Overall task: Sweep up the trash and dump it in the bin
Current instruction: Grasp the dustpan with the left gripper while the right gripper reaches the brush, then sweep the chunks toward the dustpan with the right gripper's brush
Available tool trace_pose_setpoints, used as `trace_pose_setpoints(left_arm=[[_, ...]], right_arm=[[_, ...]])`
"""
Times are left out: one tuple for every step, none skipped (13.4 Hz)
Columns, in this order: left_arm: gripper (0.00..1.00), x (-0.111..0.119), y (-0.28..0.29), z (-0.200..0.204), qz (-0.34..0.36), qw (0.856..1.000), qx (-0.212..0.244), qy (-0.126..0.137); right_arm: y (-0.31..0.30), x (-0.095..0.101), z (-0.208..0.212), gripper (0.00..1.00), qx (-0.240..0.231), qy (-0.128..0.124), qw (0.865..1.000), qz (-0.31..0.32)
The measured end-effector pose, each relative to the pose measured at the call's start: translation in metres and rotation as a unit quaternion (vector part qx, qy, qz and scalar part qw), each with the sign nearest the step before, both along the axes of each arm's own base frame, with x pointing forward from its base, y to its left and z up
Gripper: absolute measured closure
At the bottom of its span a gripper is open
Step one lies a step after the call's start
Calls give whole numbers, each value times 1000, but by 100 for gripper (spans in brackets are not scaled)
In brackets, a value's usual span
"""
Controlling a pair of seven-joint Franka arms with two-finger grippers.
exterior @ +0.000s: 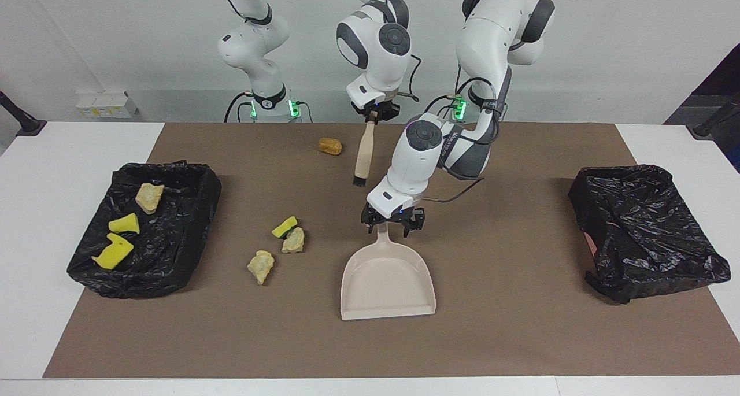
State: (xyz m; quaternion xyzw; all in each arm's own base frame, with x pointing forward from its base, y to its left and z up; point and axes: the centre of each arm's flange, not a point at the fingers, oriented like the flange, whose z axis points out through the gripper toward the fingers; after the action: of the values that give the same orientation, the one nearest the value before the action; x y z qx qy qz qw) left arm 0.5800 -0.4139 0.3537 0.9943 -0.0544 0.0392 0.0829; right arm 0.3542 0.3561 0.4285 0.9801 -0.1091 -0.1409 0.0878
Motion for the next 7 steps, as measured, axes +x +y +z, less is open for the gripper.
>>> trace_pose_setpoints(left_arm=[[22,-1,1,0,0,1000,3,3],[38,-1,1,2,-1,1000,4,4],[47,-2,2,7,-1,1000,5,4],[48,-3,3,11,-1,1000,8,7],[61,-5,5,13,-1,1000,13,13],[70,-5,7,15,-1,1000,18,17],[70,-4,11,18,-2,1000,21,18]], right_arm=[[-19,-2,-1,74,-10,-5,1000,-4],[-40,-3,-1,74,-18,-9,1000,-5],[-63,-1,0,74,-21,-12,1000,-3],[-82,4,2,74,-23,-17,1000,4],[-100,13,3,74,-29,-23,999,13],[-122,26,3,74,-37,-29,999,23],[-144,41,1,74,-41,-38,998,29]])
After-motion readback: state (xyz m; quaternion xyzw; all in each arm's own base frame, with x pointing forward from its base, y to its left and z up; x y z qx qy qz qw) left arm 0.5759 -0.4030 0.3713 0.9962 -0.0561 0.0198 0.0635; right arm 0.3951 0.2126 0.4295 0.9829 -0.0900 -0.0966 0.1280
